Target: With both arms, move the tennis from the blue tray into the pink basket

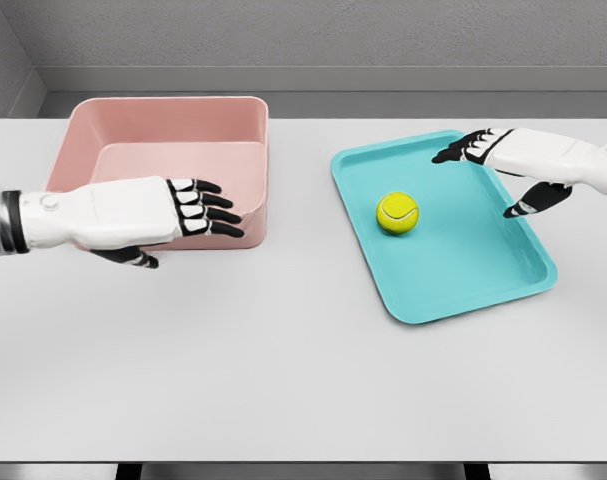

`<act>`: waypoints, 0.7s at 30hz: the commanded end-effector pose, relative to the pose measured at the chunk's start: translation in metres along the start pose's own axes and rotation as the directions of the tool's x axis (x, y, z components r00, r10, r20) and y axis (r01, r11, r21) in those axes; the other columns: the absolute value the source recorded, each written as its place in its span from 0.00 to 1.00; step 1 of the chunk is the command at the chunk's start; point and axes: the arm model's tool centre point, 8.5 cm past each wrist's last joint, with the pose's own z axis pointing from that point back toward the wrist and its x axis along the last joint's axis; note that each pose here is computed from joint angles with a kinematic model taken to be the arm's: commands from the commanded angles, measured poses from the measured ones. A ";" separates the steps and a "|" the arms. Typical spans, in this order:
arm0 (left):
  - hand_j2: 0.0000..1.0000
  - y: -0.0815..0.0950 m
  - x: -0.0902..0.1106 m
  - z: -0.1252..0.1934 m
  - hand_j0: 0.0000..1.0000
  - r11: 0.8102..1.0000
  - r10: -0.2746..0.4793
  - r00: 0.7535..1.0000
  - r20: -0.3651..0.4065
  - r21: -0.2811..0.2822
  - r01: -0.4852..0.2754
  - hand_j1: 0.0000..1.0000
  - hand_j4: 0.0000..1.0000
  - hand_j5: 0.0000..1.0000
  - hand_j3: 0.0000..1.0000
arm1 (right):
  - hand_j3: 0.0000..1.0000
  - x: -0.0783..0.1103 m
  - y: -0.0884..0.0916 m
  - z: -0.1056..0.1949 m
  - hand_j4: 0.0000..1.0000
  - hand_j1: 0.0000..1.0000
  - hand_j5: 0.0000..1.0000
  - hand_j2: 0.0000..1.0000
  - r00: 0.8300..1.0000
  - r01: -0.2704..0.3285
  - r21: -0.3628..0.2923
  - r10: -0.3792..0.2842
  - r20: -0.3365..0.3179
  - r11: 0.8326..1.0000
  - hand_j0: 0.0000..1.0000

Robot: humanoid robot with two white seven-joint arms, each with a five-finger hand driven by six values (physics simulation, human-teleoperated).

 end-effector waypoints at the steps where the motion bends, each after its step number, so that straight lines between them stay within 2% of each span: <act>1: 1.00 -0.008 0.000 0.006 1.00 0.999 -0.004 1.000 -0.013 -0.039 0.003 1.00 1.00 1.00 1.00 | 1.00 0.000 0.000 0.001 1.00 1.00 1.00 1.00 1.000 0.004 -0.002 -0.004 -0.001 1.000 1.00; 4: 1.00 -0.007 -0.001 0.007 1.00 1.000 -0.005 1.000 -0.016 -0.030 0.004 1.00 1.00 1.00 1.00 | 1.00 0.000 -0.001 0.001 1.00 1.00 1.00 1.00 1.000 0.001 -0.005 -0.001 0.003 1.000 1.00; 5: 1.00 -0.007 0.000 0.006 1.00 1.000 -0.005 1.000 -0.015 -0.029 0.004 1.00 1.00 1.00 1.00 | 1.00 0.004 -0.002 0.000 1.00 1.00 1.00 1.00 0.999 -0.019 -0.003 0.019 0.032 1.000 1.00; 9: 1.00 -0.003 0.002 -0.007 1.00 1.000 -0.011 1.000 0.014 -0.014 0.011 1.00 1.00 1.00 1.00 | 1.00 0.002 0.002 -0.003 1.00 1.00 1.00 1.00 0.999 -0.011 0.003 0.011 0.032 1.000 1.00; 13: 1.00 -0.003 0.006 -0.017 1.00 1.000 -0.008 0.999 0.037 -0.002 0.008 1.00 1.00 1.00 1.00 | 1.00 0.011 0.010 -0.031 1.00 1.00 1.00 1.00 0.996 0.027 -0.008 -0.027 0.079 1.000 1.00; 17: 1.00 -0.009 0.007 -0.015 1.00 1.000 0.005 0.999 0.037 -0.015 -0.004 1.00 1.00 1.00 1.00 | 1.00 0.006 0.018 -0.046 1.00 1.00 1.00 1.00 0.995 0.071 -0.016 -0.069 0.077 0.997 1.00; 21: 1.00 -0.011 0.008 -0.018 1.00 1.000 0.007 0.999 0.044 -0.015 -0.007 1.00 1.00 1.00 1.00 | 1.00 0.003 0.027 -0.071 1.00 1.00 1.00 1.00 0.993 0.090 0.014 -0.091 0.076 0.996 1.00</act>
